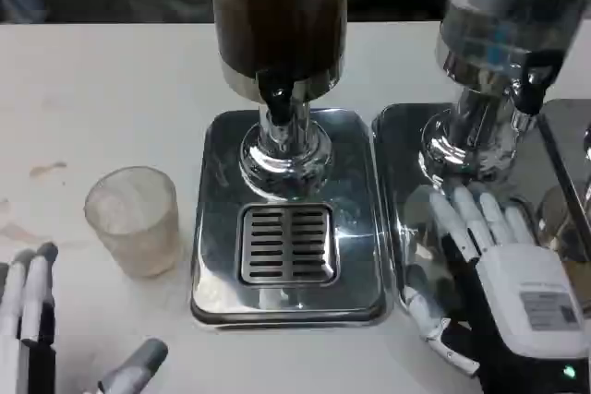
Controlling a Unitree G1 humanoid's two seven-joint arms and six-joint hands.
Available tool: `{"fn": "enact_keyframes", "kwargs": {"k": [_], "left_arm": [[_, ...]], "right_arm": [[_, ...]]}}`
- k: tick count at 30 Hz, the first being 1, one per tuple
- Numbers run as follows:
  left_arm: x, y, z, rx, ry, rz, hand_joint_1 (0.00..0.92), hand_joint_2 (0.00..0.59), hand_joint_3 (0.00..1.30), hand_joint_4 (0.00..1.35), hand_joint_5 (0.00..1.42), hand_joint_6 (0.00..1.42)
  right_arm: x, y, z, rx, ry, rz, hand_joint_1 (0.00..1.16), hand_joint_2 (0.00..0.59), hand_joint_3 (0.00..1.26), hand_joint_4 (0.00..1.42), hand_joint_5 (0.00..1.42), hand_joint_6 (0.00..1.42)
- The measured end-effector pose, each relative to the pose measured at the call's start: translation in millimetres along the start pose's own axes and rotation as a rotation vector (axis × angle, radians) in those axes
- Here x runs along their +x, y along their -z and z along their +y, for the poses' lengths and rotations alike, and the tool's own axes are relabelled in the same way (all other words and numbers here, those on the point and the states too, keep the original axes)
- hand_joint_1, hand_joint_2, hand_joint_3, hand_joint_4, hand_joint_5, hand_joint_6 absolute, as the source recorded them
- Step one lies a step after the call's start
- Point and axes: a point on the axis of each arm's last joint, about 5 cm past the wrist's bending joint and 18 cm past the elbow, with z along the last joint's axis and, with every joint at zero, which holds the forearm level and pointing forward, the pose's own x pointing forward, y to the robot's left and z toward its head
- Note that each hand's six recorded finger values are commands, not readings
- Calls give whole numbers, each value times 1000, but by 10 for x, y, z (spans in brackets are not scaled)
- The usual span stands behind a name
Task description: Grasp the cup under the faucet to collect the drink, then remove the cup.
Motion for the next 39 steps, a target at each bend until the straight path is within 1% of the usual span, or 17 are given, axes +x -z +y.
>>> {"fn": "enact_keyframes", "kwargs": {"k": [6,10,13,21,25,27,29,32,33,35,36,39], "left_arm": [[0,1,0,1,0,0,0,98,0,0,0,0],[-1,1,0,2,0,1,0,98,0,0,0,0],[-2,2,0,2,1,3,0,98,0,0,0,0],[24,-5,-5,-4,-8,-1,0,98,0,0,0,0],[27,34,-16,-19,-16,17,0,98,0,0,0,0],[26,44,-10,-21,-19,21,0,98,0,0,0,0],[30,57,6,-25,-27,19,0,98,0,0,0,0],[43,72,29,-47,-43,23,0,94,0,0,0,0],[55,77,36,-58,-49,22,0,85,0,0,0,0],[134,112,63,-90,-79,11,0,80,0,0,0,0],[169,121,68,-98,-90,7,0,68,0,0,0,0],[291,158,68,-153,-117,-12,0,60,0,0,0,0]], "right_arm": [[0,-3,1,14,0,5,321,527,93,0,0,0],[2,-11,9,16,-4,0,325,524,93,0,0,0],[13,0,20,12,-9,1,328,522,93,0,0,0],[46,-3,14,10,-1,-8,334,521,85,0,0,0],[50,-58,43,10,-6,-21,336,521,84,0,0,0],[51,-73,50,9,-6,-24,337,521,84,0,0,0],[52,-77,50,3,-5,-27,337,521,84,0,0,0],[40,-79,44,-3,-3,-17,338,521,84,0,0,0],[32,-81,41,-3,-3,-14,339,521,84,0,0,0],[11,-94,30,-1,1,-7,339,521,83,0,0,0],[4,-97,29,-1,1,-4,340,521,83,0,0,0],[-18,-101,32,-3,-3,3,340,521,83,0,0,0]]}}
